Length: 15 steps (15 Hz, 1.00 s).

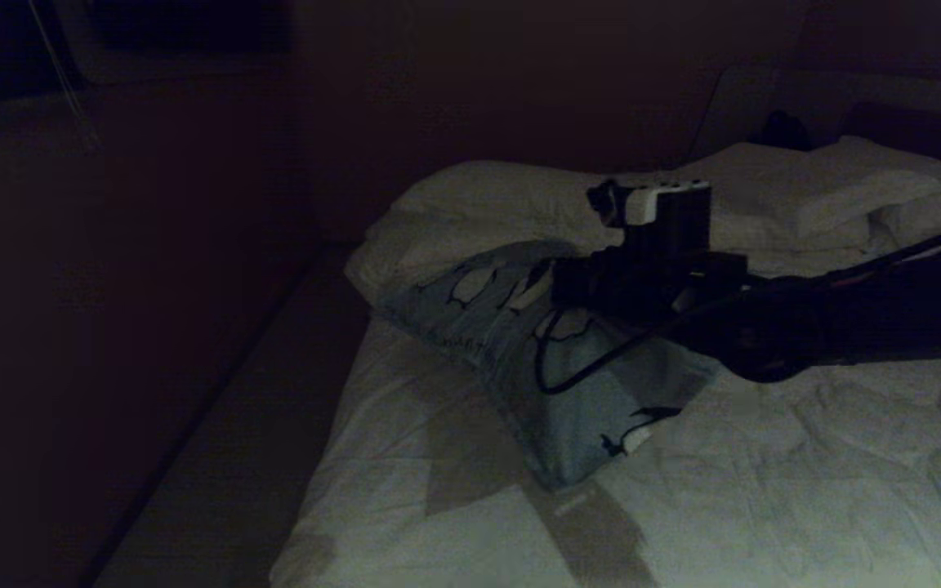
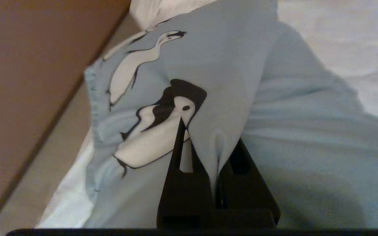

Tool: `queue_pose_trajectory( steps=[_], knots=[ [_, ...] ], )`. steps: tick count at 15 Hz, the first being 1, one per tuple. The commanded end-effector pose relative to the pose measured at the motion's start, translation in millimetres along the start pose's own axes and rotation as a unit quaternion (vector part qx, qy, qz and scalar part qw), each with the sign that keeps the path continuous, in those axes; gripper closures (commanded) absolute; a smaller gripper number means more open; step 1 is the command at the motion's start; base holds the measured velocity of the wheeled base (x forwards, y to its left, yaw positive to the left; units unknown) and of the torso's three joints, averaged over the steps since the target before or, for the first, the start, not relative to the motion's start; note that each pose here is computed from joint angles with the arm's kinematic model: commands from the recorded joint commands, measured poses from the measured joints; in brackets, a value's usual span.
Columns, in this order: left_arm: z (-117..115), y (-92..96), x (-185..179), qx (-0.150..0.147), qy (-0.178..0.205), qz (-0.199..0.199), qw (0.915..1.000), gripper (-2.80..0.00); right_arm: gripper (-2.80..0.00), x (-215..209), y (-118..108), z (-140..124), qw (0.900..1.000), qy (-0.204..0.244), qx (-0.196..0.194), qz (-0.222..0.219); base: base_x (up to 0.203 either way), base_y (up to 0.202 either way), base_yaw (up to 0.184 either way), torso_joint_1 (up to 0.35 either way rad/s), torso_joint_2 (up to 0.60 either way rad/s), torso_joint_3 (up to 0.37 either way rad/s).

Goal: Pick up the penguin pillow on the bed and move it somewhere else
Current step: Place the pillow at the end of the bed

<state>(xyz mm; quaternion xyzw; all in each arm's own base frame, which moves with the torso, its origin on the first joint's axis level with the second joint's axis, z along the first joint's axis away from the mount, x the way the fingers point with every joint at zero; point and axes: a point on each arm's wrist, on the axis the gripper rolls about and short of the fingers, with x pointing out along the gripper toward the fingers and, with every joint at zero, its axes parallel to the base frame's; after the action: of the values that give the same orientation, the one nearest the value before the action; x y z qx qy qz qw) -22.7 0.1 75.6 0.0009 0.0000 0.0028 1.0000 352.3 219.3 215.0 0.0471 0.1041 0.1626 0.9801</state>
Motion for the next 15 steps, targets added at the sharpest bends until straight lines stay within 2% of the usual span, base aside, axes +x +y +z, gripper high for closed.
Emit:
queue_pose_trajectory(
  steps=[1, 7, 10, 15],
  knots=[
    [0, 0.0, 0, 0.0, 0.0, 0.0, 1.0, 0.0, 0.0, 18, 18, -26, 1.0, 0.023, -0.011, -0.014, 0.0, 0.0, 0.0, 0.0, 0.0, 0.0],
    [0, 0.0, 0, 0.0, 0.0, 0.0, 1.0, 0.0, 0.0, 36, 63, -39, 0.999, 0.014, -0.025, 0.015, 0.0, 0.0, 0.0, 0.0, 0.0, 0.0],
    [0, 0.0, 0, 0.0, 0.0, 0.0, 1.0, 0.0, 0.0, 44, 71, -45, 0.999, 0.013, -0.046, 0.023, 0.0, 0.0, 0.0, 0.0, 0.0, 0.0],
    [0, 0.0, 0, 0.0, 0.0, 0.0, 1.0, 0.0, 0.0, 57, 88, -57, 0.998, 0.011, -0.051, 0.038, 0.0, 0.0, 0.0, 0.0, 0.0, 0.0]
  ],
)
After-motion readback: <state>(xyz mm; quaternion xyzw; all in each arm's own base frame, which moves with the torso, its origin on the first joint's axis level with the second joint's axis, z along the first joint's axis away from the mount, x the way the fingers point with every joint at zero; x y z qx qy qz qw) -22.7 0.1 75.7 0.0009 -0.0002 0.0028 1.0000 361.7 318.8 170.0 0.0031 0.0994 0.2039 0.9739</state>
